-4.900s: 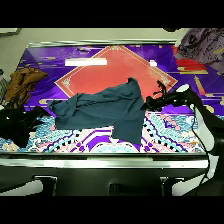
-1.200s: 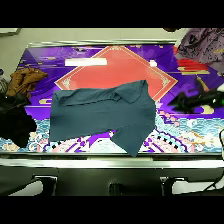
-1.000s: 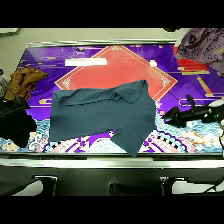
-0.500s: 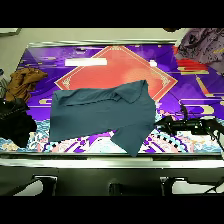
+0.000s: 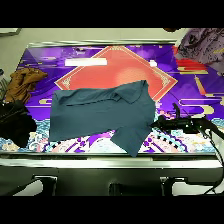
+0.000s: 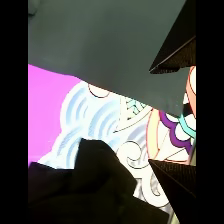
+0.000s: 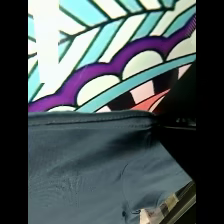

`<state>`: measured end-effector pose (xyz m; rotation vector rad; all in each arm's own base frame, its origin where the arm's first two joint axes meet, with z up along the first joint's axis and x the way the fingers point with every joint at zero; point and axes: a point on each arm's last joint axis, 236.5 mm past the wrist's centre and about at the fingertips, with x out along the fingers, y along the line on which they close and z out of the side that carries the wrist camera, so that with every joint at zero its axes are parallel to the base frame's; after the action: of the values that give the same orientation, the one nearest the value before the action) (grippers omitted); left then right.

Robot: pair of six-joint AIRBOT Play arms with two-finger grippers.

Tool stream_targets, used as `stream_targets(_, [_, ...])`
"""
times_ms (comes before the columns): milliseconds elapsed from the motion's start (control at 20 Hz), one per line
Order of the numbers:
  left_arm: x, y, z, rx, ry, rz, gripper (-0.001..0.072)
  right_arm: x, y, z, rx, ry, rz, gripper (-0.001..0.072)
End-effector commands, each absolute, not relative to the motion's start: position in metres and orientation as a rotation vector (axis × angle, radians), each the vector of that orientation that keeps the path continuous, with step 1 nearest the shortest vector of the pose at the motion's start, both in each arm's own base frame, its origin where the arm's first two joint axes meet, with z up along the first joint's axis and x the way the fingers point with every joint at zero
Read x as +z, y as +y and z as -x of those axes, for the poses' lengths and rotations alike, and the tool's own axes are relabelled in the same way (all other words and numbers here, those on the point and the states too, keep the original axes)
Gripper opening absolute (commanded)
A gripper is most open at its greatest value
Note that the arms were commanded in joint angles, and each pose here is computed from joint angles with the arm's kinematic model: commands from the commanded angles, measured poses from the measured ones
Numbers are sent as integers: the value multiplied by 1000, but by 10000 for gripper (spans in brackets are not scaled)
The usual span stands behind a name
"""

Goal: Fold the clothes and pants, and hang the long-sleeved shirts on hangers.

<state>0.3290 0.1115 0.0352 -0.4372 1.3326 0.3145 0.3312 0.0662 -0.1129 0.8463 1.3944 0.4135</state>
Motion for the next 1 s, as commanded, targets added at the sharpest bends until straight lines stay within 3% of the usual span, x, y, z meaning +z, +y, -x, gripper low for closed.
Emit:
stream_targets(0, [12,112,-300,287,1399,601,619,-102,71,-334,423,1378,-837,29])
stream_targets(200, [-35,68,-274,60,1388,931,619,-85,68,-337,408,1345,-820,29])
stream_targets(400, [-73,50,-250,59,1431,969,618,-74,68,-337,406,1335,-819,29])
stream_targets(950, [-100,20,-250,-6,1496,1016,619,-66,71,-335,410,1334,-830,29])
